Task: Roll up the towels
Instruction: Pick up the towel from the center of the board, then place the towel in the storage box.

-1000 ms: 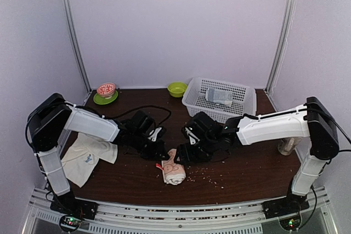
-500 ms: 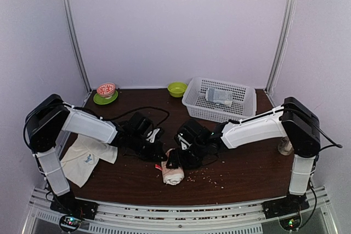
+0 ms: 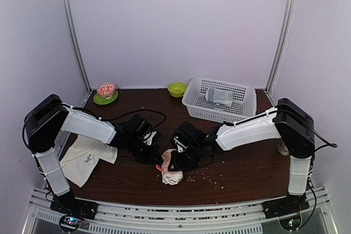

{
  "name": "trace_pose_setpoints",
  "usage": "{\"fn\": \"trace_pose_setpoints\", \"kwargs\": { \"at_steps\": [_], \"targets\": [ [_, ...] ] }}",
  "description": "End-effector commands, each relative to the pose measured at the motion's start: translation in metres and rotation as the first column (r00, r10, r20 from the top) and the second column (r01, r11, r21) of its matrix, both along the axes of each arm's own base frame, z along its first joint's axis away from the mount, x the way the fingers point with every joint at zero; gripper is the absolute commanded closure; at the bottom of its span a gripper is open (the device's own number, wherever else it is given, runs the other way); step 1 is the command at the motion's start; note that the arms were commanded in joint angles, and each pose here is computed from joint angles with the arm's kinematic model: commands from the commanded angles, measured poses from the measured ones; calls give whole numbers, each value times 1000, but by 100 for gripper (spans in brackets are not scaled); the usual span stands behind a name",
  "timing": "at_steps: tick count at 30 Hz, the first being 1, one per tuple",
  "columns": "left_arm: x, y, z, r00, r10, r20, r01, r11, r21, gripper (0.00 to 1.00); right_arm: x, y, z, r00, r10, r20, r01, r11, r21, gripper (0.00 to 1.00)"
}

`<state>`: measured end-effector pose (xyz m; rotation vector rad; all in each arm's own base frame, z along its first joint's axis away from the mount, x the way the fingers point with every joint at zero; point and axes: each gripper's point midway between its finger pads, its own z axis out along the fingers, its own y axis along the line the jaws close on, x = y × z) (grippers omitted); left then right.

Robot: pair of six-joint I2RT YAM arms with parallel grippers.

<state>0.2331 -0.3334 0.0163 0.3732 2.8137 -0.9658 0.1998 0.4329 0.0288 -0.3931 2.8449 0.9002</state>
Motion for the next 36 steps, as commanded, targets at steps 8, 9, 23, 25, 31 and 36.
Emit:
{"fn": "trace_pose_setpoints", "kwargs": {
  "at_steps": [8, 9, 23, 25, 31, 36],
  "targets": [
    [6, 27, 47, 996, 49, 75, -52, 998, 43, 99, 27, -39, 67, 991, -50, 122, 46, 998, 36, 100],
    [9, 29, 54, 994, 56, 90, -60, 997, 39, 99, 37, -48, 81, 986, -64, 155, 59, 998, 37, 100],
    [29, 42, 81, 973, 88, 214, -103, 993, 57, 99, 209, -177, 232, 798, -416, 437, 367, 909, 196, 100],
    [31, 42, 82, 972, 88, 220, -103, 993, 58, 99, 230, -186, 233, 773, -472, 423, 412, 882, 230, 100],
    [41, 42, 80, 972, 87, 219, -110, 990, 93, 99, 281, -210, 225, 645, -706, 291, 597, 704, 384, 100],
    [47, 35, 77, 977, 91, 190, -108, 991, 81, 99, 312, -219, 209, 490, -859, 151, 736, 500, 456, 100]
  ]
}}
